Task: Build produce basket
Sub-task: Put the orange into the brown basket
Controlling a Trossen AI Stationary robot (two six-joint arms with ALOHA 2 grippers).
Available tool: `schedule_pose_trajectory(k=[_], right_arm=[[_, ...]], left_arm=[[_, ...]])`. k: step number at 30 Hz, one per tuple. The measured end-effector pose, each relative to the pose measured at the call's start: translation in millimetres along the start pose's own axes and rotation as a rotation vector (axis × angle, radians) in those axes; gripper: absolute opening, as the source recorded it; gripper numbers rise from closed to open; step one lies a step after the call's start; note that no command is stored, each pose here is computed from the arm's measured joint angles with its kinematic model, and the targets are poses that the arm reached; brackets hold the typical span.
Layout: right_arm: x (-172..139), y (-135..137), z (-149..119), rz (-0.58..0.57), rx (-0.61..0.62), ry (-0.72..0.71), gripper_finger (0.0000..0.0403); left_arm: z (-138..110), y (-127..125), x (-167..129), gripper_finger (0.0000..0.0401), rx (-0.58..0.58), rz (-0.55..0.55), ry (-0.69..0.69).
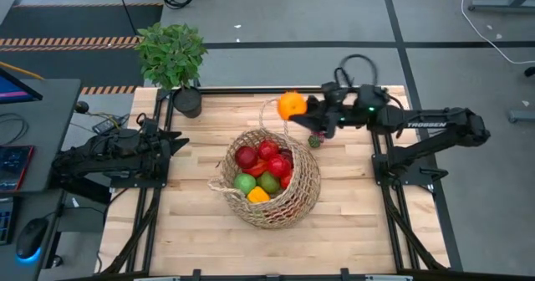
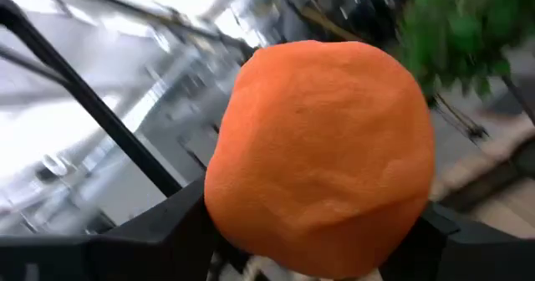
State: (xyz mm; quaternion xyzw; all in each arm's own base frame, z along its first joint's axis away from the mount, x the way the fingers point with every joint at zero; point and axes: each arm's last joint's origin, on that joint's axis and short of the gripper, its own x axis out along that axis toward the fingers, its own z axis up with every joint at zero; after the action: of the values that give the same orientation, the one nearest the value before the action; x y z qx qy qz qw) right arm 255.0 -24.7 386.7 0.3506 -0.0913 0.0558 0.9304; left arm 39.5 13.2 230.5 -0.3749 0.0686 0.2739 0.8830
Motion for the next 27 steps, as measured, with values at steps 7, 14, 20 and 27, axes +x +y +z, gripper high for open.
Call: schedule_pose_trajectory(k=[7, 14, 20, 27], right_arm=[[35.7, 9.5, -1.9, -0.192, -0.042, 0.295, 0.0262], [66.5, 20.4, -7.7, -0.268, -0.184, 0.541, 0.0262], [88.8, 34.0, -17.4, -0.209, -0.501, 0.649, 0.0262], [100.7, 46.0, -36.4, -0.126, -0.98, 0.704, 0.0263]], left_arm=[[0.0, 0.0, 0.0, 0.039, 0.0, 0.0, 0.0], [0.0, 0.0, 0.0, 0.039, 0.0, 0.0, 0.0], [0.0, 0.0, 0.0, 0.039, 0.0, 0.0, 0.0], [0.0, 0.0, 0.0, 0.039, 0.0, 0.0, 0.0]])
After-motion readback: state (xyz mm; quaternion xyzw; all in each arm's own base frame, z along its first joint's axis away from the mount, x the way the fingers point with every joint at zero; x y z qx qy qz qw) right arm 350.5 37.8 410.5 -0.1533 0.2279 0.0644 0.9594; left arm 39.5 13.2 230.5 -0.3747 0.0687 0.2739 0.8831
